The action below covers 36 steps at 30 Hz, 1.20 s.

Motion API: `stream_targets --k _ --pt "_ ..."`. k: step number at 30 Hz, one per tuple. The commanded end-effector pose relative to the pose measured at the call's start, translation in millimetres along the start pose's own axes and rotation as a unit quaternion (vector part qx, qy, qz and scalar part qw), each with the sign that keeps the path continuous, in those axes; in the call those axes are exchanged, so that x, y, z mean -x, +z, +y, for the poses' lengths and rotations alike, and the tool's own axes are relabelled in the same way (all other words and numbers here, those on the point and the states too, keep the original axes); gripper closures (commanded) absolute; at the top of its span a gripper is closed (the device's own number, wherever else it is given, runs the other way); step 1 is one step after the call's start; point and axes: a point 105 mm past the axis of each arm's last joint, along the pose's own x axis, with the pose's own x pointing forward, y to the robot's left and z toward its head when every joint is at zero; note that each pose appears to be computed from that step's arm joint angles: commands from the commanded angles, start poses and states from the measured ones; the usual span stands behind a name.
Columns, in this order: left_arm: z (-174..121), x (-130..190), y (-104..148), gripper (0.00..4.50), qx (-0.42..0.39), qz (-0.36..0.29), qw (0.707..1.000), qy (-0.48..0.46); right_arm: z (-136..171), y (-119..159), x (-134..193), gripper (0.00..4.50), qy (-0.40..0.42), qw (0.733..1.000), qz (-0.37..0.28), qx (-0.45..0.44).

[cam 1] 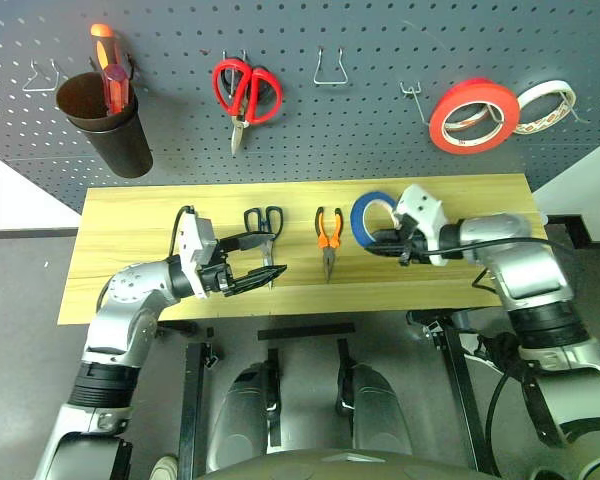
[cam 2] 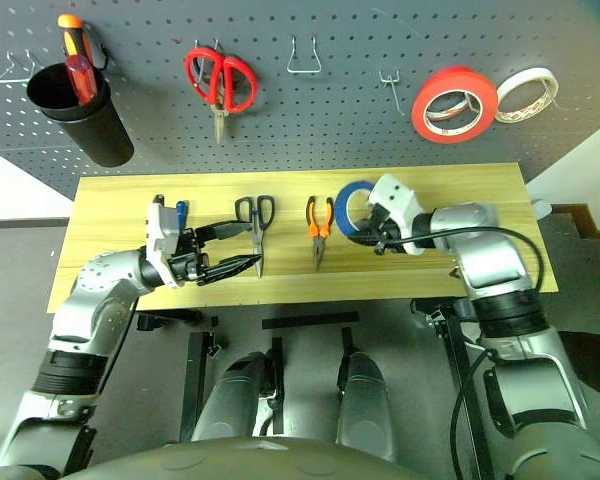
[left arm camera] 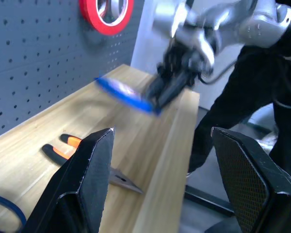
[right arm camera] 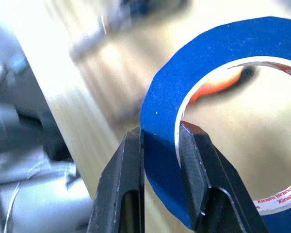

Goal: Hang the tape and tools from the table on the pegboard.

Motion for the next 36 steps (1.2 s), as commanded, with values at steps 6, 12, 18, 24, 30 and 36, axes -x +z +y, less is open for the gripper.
stream_targets --k 6,12,18,24,30,36 --pt "6 8 44 1.12 -0.033 -0.052 0.998 0.001 16 63 37 3.84 0.014 0.994 -0.069 0.084" --pt "15 10 63 1.12 -0.058 -0.067 0.996 0.012 5 95 53 3.84 -0.049 0.984 -0.097 0.138" --pt "20 8 71 1.12 -0.075 -0.071 0.995 0.008 -3 102 59 3.84 -0.082 0.978 -0.105 0.159" --pt "29 8 80 1.12 -0.094 -0.076 0.993 0.013 -26 86 46 3.84 -0.137 0.974 -0.075 0.163" --pt "32 7 91 1.12 -0.094 -0.101 0.990 0.019 -45 69 28 3.84 -0.161 0.973 -0.063 0.155" --pt "33 3 94 1.12 -0.095 -0.115 0.989 0.024 -61 60 3 3.84 -0.171 0.973 -0.057 0.143"
